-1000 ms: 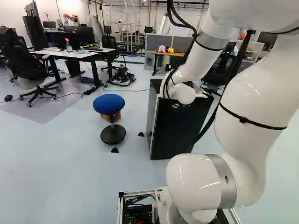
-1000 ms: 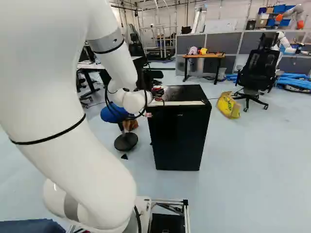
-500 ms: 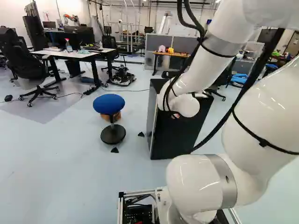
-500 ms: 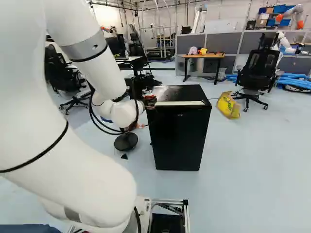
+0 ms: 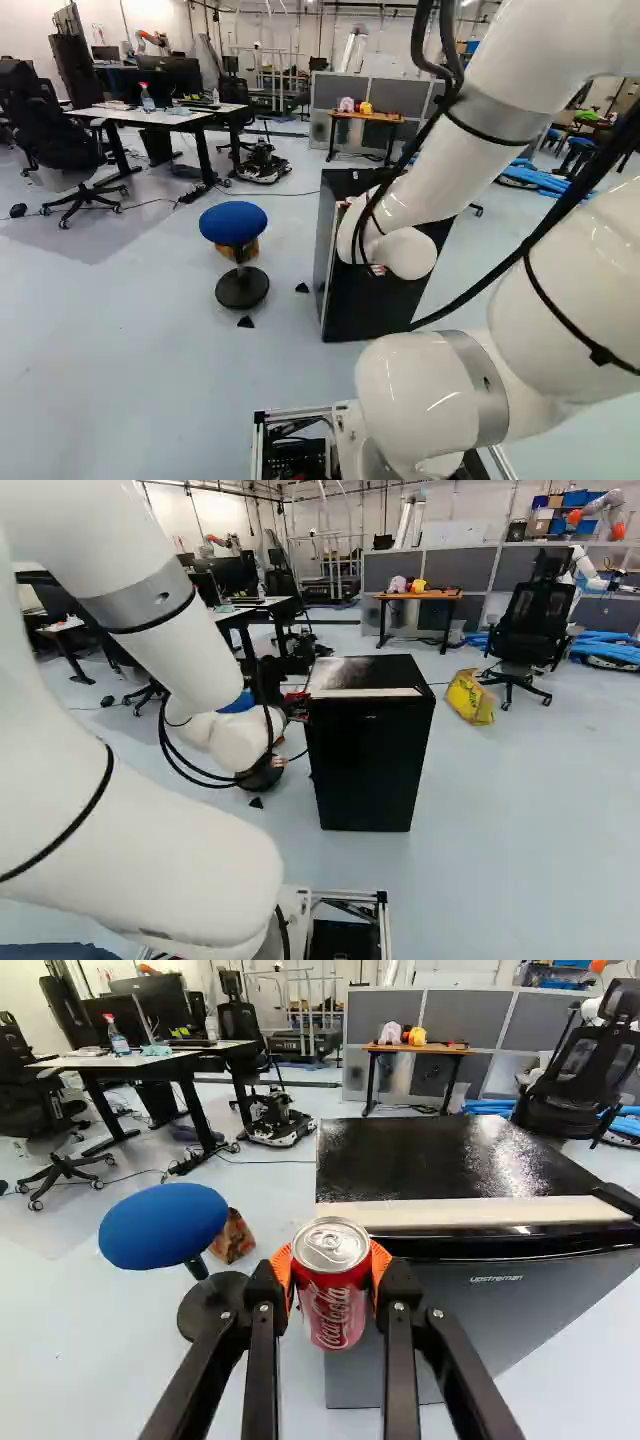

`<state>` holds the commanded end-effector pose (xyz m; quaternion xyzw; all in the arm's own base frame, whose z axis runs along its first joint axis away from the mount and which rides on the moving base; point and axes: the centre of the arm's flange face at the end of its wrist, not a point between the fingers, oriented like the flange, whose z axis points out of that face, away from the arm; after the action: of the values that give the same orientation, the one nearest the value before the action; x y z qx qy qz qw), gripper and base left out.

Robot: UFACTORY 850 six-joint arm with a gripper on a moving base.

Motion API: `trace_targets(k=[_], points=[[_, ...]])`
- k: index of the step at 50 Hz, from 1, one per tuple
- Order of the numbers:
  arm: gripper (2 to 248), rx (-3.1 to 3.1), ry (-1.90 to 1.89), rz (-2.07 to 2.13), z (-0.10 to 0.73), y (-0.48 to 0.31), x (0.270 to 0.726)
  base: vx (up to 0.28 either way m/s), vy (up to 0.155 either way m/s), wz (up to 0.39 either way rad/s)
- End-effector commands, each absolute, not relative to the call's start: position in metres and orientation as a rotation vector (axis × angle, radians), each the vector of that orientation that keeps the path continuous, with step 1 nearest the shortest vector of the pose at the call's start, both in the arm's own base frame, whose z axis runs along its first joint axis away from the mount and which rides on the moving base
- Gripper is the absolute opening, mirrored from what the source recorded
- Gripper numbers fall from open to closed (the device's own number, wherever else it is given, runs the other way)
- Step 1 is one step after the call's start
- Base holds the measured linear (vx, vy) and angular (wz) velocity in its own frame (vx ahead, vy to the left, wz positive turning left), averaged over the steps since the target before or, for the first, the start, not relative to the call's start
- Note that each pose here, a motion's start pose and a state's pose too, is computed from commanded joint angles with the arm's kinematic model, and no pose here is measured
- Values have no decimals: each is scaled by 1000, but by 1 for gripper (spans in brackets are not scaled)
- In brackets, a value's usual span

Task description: Grab a drink from the fridge

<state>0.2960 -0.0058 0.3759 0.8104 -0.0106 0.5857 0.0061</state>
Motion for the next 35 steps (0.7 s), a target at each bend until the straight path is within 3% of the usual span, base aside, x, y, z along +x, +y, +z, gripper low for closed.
trace_targets(k=[35], points=[[97, 2558, 0, 1824, 366, 0, 270, 0, 0, 0]])
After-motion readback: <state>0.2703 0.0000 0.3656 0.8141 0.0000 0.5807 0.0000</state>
